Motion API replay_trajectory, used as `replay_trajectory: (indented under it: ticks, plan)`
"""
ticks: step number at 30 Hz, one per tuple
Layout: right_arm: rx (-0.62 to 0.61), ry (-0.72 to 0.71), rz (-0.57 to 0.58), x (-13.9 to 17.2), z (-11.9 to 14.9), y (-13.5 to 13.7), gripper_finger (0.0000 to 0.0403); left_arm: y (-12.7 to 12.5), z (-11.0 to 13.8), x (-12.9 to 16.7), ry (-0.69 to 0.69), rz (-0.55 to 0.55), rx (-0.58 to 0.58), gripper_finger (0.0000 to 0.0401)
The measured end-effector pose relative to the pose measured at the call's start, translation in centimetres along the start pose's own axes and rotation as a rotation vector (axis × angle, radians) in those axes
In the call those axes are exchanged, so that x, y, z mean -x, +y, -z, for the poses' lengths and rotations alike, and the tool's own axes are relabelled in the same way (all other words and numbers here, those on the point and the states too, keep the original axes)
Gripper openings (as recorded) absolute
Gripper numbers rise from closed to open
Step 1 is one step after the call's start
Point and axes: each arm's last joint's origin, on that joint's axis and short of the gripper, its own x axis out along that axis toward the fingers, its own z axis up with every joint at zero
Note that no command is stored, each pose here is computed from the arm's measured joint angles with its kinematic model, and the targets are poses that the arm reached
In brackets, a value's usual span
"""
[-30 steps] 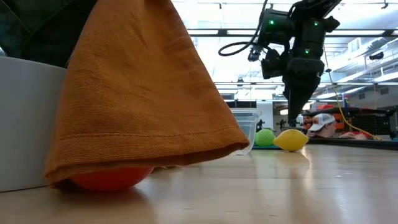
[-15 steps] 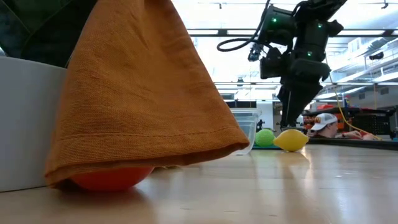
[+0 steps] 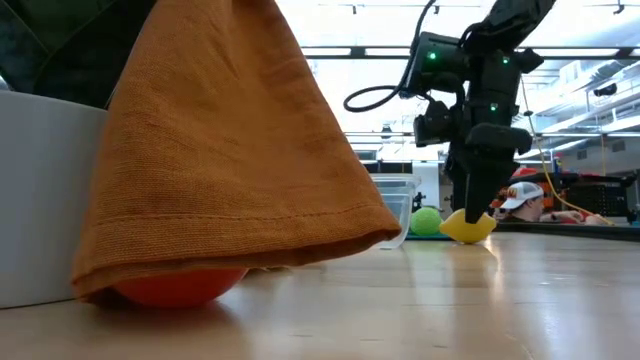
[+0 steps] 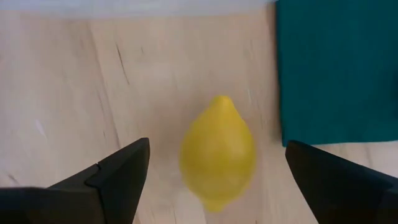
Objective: Pick and placing Produce into tupperware
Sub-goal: Put the lemon into the bin
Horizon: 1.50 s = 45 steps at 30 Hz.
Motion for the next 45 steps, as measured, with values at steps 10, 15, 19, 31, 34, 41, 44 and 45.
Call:
replay_trajectory:
  ticks: [10,15,19,31,34,41,44,45]
  plan:
    - [0.000,0.040,-0.001,-1.4,0.0,0.0,0.0339,0.0,0.0,0.0,0.000,0.000,0.000,0.0017]
    - [-0.001,0.049,-0.004,-1.6,0.0,0.0,0.0336,0.0,0.0,0.0,0.001,0.000,0.000,0.0019]
    - [-0.001,0.056,-0.003,-1.8,0.0,0.0,0.0321,0.0,0.0,0.0,0.001,0.000,0.000,0.0013]
    - [-0.008,0.059,-0.002,-1.8,0.0,0.0,0.0248,0.0,0.0,0.0,0.002,0.000,0.001,0.0017]
    - [-0.009,0.058,-0.002,-1.8,0.0,0.0,0.0227,0.0,0.0,0.0,0.002,0.000,0.001,0.0012]
    - [-0.009,0.058,-0.001,-1.8,0.0,0.0,0.0178,0.0,0.0,0.0,0.002,0.000,0.001,0.0017]
    - [-0.010,0.054,0.000,-1.7,0.0,0.0,0.0161,0.0,0.0,0.0,0.002,0.000,0.001,0.0022]
    - [-0.010,0.055,0.001,-1.6,0.0,0.0,0.0156,0.0,0.0,0.0,0.002,0.000,0.001,0.0022]
